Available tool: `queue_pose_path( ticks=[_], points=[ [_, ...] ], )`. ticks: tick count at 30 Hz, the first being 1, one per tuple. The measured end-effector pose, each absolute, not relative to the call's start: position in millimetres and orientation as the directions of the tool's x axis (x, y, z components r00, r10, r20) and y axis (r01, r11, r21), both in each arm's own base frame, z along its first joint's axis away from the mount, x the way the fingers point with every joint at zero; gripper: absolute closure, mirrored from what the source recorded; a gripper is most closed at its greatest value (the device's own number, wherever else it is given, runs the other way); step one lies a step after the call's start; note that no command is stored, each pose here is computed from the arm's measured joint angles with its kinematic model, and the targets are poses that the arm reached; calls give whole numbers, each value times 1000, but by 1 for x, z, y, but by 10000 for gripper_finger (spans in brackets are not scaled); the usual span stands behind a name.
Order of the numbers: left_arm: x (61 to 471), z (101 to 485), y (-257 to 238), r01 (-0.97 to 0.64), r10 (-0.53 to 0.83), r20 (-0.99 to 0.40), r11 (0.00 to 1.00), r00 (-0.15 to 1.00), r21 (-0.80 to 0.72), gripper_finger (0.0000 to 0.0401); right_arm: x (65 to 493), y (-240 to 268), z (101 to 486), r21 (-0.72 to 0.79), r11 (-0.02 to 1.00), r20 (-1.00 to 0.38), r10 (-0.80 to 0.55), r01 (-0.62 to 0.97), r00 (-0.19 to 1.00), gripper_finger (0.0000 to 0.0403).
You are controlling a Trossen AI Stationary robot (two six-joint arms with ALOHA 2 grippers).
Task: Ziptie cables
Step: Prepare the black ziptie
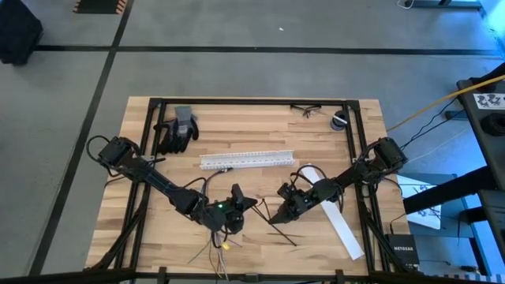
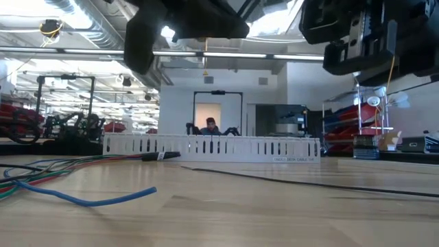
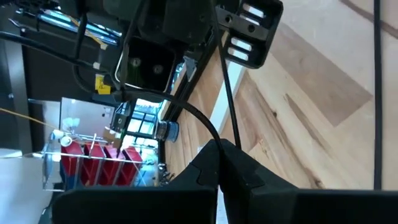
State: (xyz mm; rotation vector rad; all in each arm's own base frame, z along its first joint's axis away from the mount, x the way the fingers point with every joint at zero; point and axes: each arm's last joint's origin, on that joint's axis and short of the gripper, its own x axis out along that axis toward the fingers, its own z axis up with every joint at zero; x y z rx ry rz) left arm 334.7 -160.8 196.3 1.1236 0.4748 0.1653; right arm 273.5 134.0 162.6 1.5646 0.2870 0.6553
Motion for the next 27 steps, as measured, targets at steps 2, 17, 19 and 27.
queue_pose_path(
  ticks=[2, 17, 19, 27],
  points=[
    [335, 195, -161, 110, 363, -280, 424, 889, 899, 401, 276, 129, 162, 974, -110, 227, 554, -200, 801, 403],
    [334, 184, -150, 22, 411, -354, 627, 840, 779, 401, 283, 119, 143, 932, 301, 25, 501, -201, 865, 403],
    [334, 183, -146, -32, 421, -364, 688, 831, 725, 401, 283, 120, 136, 899, 405, -46, 464, -166, 885, 403],
    [337, 183, -141, -216, 435, -364, 834, 824, 507, 401, 282, 117, 123, 672, 731, -184, 318, -117, 930, 403]
  ],
)
